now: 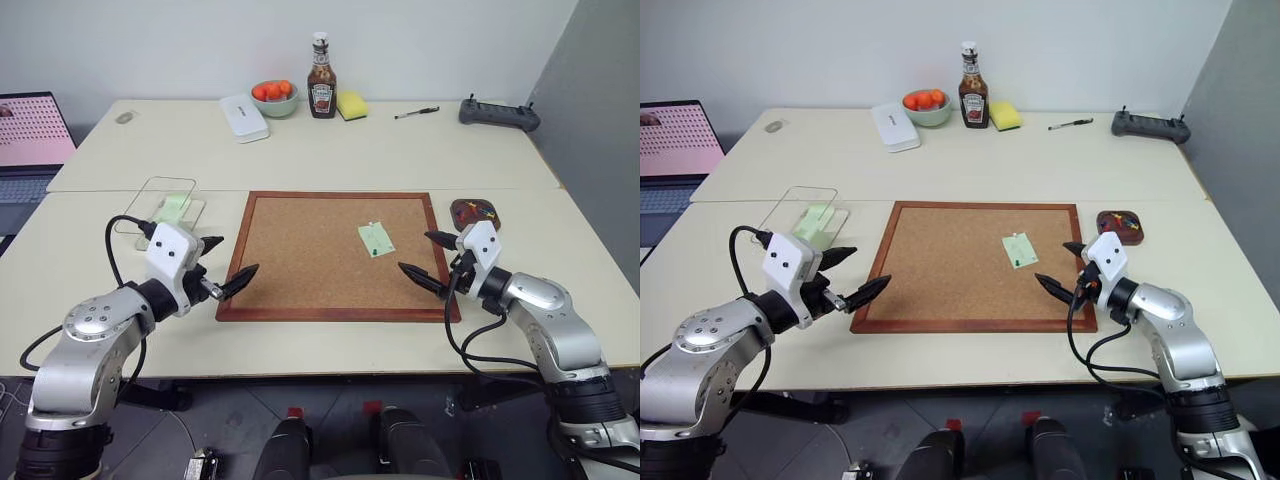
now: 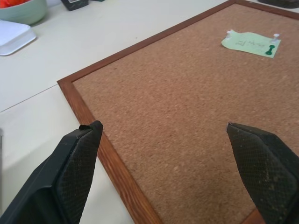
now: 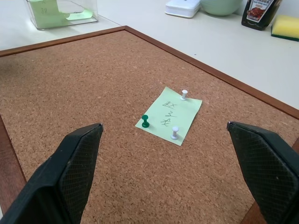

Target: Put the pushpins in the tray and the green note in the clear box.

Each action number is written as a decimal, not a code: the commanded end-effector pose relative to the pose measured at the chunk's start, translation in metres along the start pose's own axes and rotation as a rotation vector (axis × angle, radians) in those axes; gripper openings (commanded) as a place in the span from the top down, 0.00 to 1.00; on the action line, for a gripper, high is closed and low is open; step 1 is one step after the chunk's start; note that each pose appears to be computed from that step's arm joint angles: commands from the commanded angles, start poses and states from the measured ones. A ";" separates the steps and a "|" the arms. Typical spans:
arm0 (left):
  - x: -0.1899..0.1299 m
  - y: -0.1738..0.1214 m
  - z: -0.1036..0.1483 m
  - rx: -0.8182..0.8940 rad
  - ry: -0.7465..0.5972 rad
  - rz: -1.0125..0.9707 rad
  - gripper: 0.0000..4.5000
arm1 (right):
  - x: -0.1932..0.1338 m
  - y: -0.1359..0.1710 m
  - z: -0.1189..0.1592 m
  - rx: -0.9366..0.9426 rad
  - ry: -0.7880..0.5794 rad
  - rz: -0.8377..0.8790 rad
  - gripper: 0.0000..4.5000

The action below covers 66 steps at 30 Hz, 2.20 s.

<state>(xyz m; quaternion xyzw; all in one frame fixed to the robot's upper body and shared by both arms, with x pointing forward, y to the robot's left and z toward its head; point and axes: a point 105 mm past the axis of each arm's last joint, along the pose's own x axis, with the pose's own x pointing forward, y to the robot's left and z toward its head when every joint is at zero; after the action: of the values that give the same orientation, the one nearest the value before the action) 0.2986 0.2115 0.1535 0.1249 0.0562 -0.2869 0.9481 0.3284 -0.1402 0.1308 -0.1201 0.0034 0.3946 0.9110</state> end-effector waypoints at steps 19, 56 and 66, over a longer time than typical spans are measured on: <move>0.072 -0.030 0.023 0.092 -0.086 -0.168 0.44 | 0.001 0.006 0.010 -0.041 -0.050 -0.014 0.00; 0.113 -0.061 -0.049 -0.008 0.006 -0.296 0.99 | 0.105 -0.017 0.019 -0.042 0.100 -0.067 0.00; 0.110 -0.068 -0.047 -0.001 -0.001 -0.320 1.00 | 0.121 -0.034 0.010 -0.027 0.136 -0.130 0.12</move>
<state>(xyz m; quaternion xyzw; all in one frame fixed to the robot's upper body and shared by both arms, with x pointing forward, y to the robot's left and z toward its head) 0.3559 0.1170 0.0803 0.1112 0.0669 -0.4214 0.8975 0.4284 -0.0750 0.1181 -0.1592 0.0842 0.3359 0.9245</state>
